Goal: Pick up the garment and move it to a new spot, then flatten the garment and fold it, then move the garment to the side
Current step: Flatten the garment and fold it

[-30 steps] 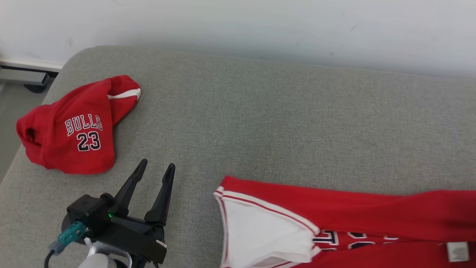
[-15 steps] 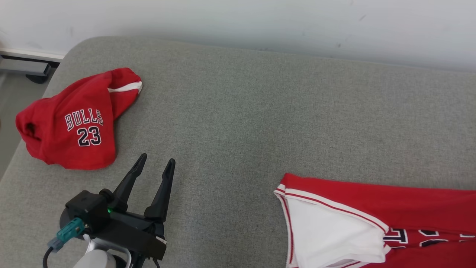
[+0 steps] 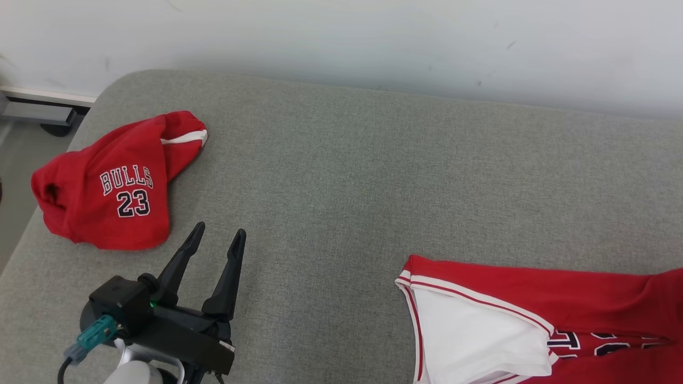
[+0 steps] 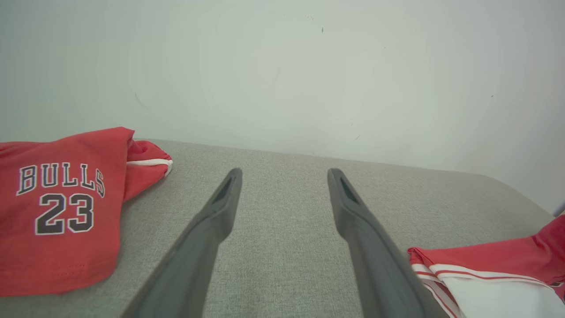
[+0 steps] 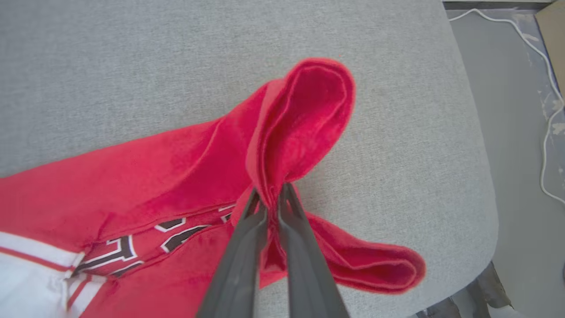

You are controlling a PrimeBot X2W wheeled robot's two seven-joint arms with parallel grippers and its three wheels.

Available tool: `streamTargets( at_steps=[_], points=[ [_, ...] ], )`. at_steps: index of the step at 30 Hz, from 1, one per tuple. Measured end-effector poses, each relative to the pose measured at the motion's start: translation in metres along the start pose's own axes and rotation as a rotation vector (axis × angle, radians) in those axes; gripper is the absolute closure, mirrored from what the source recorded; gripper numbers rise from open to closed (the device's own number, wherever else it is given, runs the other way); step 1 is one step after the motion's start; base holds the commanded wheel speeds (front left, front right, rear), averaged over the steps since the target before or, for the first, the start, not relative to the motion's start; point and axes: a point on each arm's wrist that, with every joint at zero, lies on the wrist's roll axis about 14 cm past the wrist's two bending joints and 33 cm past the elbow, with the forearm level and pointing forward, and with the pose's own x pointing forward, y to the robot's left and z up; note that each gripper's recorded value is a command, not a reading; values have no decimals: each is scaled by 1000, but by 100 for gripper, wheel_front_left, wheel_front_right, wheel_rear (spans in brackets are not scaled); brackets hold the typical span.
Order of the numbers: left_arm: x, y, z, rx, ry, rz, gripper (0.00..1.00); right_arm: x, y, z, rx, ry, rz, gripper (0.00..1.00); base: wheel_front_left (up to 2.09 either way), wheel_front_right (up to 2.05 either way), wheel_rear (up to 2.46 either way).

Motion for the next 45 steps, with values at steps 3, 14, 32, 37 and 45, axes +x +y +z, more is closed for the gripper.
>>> streamTargets(
  at_steps=[3,14,32,37,45],
  points=[
    [0,0,1,-1,-3,0,0,-2,19,-1,-40,9,64,100,0,0,0],
    [-3,1,3,-5,-7,10,0,-3,126,-30,-276,81,370,100,0,0,0],
    [-11,5,9,1,-20,27,0,-24,230,-58,-480,67,671,100,0,0,0],
    [-12,6,9,2,-20,31,0,-25,239,-63,-500,69,693,100,0,0,0],
    [-15,6,8,1,-16,32,0,-25,254,-77,-523,98,746,100,0,0,0]
  ],
)
